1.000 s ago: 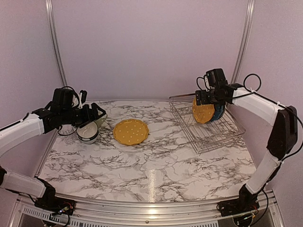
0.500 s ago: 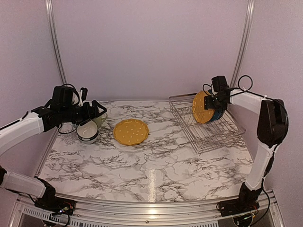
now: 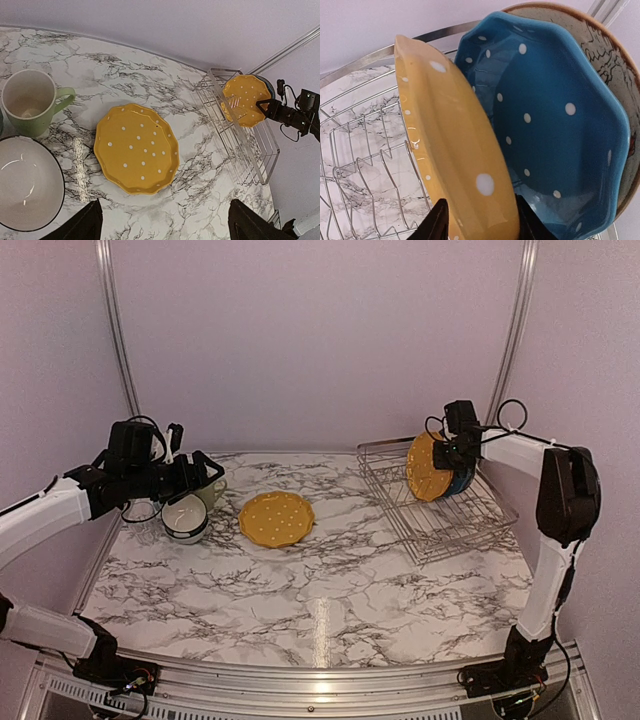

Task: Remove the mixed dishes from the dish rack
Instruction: Grab the plate from the dish rack.

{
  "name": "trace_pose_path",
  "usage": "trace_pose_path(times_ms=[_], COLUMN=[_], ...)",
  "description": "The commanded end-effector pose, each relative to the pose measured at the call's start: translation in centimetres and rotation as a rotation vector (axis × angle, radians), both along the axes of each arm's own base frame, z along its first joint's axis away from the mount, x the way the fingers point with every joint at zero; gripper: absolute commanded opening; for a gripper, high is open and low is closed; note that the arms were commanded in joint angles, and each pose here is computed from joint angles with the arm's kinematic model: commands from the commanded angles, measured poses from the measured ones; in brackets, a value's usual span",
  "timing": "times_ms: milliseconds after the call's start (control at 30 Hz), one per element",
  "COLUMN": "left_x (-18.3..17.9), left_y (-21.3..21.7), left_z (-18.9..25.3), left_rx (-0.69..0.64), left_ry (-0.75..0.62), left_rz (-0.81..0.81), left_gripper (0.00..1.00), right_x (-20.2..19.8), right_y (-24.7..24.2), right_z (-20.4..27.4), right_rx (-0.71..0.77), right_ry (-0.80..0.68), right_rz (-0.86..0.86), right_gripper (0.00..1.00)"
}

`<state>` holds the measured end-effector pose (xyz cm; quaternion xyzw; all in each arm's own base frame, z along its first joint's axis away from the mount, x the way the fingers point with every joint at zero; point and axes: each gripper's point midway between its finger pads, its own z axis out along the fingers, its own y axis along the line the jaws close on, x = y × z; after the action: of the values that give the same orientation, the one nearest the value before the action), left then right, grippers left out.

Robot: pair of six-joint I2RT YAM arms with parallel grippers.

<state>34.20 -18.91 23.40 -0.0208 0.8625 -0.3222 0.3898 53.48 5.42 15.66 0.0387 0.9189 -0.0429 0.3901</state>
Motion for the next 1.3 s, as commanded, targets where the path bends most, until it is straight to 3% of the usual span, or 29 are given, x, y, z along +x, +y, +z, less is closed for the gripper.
trace_pose_path(times_ms=[0, 300, 667, 1133, 1267], left_x=[-0.3, -0.7, -0.3, -0.3, -0.3], left_y=[0.1, 0.5, -0.1, -0.6, -0.6], left_z=[0.9, 0.6, 0.7, 0.7, 0.5], left_rx=[0.003, 0.011, -0.01, -0.014, -0.009], left_ry=[-0.016, -0.011, -0.008, -0.006, -0.004], left_rz=[-0.002, 0.007, -0.003, -0.009, -0.01], left_gripper=[0.89, 0.9, 0.9, 0.9, 0.9], right_x=[1.8, 1.8, 0.7, -1.8, -2.8], right_y=[0.1, 0.3, 0.4, 1.1, 1.2], right_z=[1.4, 1.4, 6.7, 12.6, 14.0], right_rx=[0.006, -0.005, -0.039, -0.209, -0.318], right_ry=[-0.069, -0.067, -0.15, -0.221, -0.235], right_rz=[0.002, 0.022, 0.056, 0.022, 0.007], right_gripper=[0.35, 0.14, 0.01, 0.0, 0.0])
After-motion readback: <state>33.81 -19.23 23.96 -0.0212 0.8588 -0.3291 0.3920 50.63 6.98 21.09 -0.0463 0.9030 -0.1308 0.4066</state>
